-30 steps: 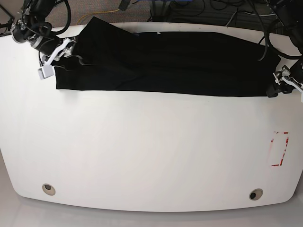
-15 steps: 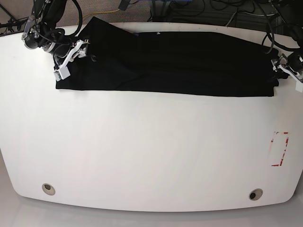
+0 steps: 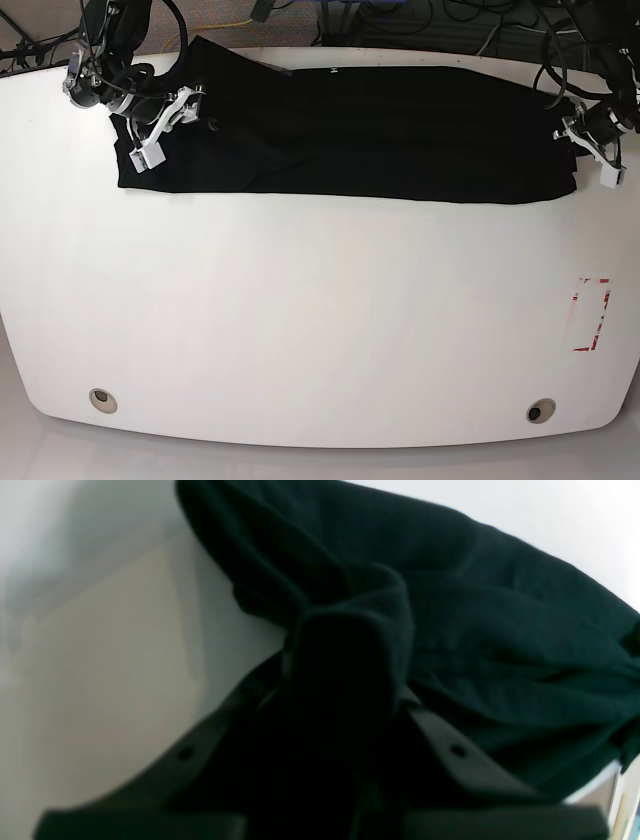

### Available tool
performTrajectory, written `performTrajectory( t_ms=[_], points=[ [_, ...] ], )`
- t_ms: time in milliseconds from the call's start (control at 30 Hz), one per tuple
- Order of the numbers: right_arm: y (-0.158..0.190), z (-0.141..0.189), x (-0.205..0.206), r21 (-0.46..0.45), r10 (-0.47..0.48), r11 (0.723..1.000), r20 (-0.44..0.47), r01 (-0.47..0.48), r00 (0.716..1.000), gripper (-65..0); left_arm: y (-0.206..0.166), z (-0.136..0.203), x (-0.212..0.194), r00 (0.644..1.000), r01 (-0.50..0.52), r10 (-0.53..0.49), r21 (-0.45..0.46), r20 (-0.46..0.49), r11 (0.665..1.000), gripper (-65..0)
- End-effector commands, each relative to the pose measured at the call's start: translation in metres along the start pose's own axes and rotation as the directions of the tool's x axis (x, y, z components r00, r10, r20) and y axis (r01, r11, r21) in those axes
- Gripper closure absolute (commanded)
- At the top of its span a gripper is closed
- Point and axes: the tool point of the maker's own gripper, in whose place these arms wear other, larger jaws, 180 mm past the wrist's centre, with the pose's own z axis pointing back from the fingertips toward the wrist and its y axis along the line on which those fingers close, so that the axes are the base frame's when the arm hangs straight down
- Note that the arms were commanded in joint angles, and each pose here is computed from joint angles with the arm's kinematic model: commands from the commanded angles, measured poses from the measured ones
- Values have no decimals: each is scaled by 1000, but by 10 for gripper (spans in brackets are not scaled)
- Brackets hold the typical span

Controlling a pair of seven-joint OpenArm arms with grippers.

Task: Fold the T-shirt properly
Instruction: 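Release the left gripper from the folded shirt's end, then move the left gripper inward over the folded shirt toward the right gripper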

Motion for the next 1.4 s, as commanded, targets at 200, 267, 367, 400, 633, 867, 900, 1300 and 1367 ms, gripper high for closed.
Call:
performTrajectory(
  t_ms=[200, 267, 367, 400, 633, 867, 900, 1300, 1367],
  points=[
    [-16, -7, -20, -10, -69, 998, -53, 69, 996, -479, -57, 31, 42, 948, 310, -311, 23, 71, 951, -51],
    [-16, -8, -12, -8, -58, 998, -38, 58, 998, -479, -79, 34, 47, 922, 378, -377, 13, 83, 926, -53],
    [-16, -8, -13, -8, -61, 998, -39, 61, 997, -479, -106, 33, 40, 894, 446, -445, -14, 49, 895, -54],
    [-17, -9, -11, -8, -58, 998, -35, 58, 998, -479, -114, 30, 36, 891, 453, -452, -28, 41, 891, -54],
    [-15, -9, -7, -6, -54, 999, -27, 54, 998, -479, -176, -5, 23, 899, 438, -433, -172, 66, 882, -54],
    [-15, -10, -6, -5, -53, 999, -25, 53, 998, -479, -226, -29, 18, 955, 298, -285, -281, 86, 912, -82],
    [-15, -10, -7, -5, -55, 998, -26, 55, 998, -479, -231, -31, 18, 956, 292, -279, -293, 88, 910, -85],
    [-14, -10, -4, -3, -51, 999, -20, 51, 999, -479, -276, -51, -9, 926, 357, -376, -380, 27, 853, -88],
    [-14, -10, -5, -3, -52, 999, -21, 52, 998, -479, -280, -51, -10, 923, 364, -384, -390, 28, 846, -89]
  ],
)
